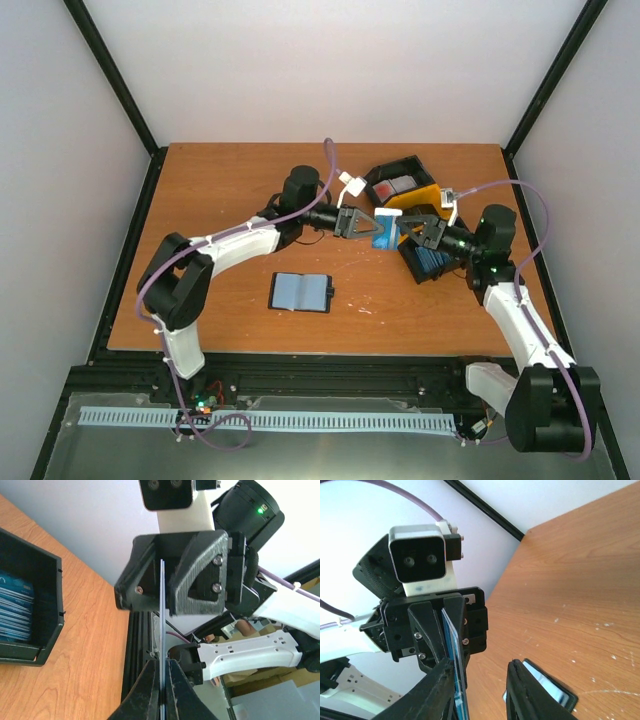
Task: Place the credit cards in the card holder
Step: Pick up the credit card from the storage box.
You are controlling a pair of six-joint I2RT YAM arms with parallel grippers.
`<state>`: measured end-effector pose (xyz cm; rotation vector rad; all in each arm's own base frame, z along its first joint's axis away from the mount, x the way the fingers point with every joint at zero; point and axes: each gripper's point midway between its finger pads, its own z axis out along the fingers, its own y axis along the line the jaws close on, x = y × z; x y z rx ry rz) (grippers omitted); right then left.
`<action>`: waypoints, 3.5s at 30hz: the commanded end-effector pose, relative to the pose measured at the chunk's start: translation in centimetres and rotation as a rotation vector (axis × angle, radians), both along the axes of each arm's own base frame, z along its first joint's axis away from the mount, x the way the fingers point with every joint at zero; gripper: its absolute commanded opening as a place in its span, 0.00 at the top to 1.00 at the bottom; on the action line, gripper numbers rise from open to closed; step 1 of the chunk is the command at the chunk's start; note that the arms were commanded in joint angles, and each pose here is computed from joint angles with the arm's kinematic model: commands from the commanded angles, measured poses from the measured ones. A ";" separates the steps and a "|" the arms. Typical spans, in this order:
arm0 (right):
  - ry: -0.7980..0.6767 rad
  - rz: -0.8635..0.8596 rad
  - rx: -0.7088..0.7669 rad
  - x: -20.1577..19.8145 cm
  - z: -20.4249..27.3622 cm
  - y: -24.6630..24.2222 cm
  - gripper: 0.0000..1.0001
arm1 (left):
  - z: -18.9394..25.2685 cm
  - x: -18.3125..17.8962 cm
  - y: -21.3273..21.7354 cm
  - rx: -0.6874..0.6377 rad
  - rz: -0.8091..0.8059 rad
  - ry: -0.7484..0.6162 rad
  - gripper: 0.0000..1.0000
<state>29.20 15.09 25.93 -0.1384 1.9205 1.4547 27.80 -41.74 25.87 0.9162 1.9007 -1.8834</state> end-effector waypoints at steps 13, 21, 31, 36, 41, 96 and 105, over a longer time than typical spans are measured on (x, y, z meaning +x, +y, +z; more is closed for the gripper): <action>-0.214 0.084 0.057 -2.7 7.9 1.7 0.76 | 4.9 -3.2 2.5 -0.105 -0.053 -0.262 0.99; -0.274 0.163 0.047 -4.7 8.8 2.8 0.76 | 5.2 -3.6 3.3 -0.120 -0.050 -0.325 0.99; -0.323 0.192 -0.013 -5.3 9.2 4.2 0.74 | 5.6 -4.5 4.4 -0.140 -0.056 -0.431 0.99; -0.313 0.157 -0.003 -5.0 9.5 4.0 0.77 | 5.8 -5.2 5.4 -0.160 -0.048 -0.520 0.99; -0.308 0.172 0.000 -4.9 8.8 4.3 0.80 | 5.8 -4.9 5.8 -0.153 -0.016 -0.538 0.99; 0.088 0.169 0.390 -0.5 10.5 5.6 0.97 | 6.1 -0.7 6.9 -0.093 0.123 -0.150 0.21; 0.088 0.191 0.367 -1.2 10.6 6.2 0.97 | 6.4 0.4 6.2 -0.082 0.123 -0.059 0.24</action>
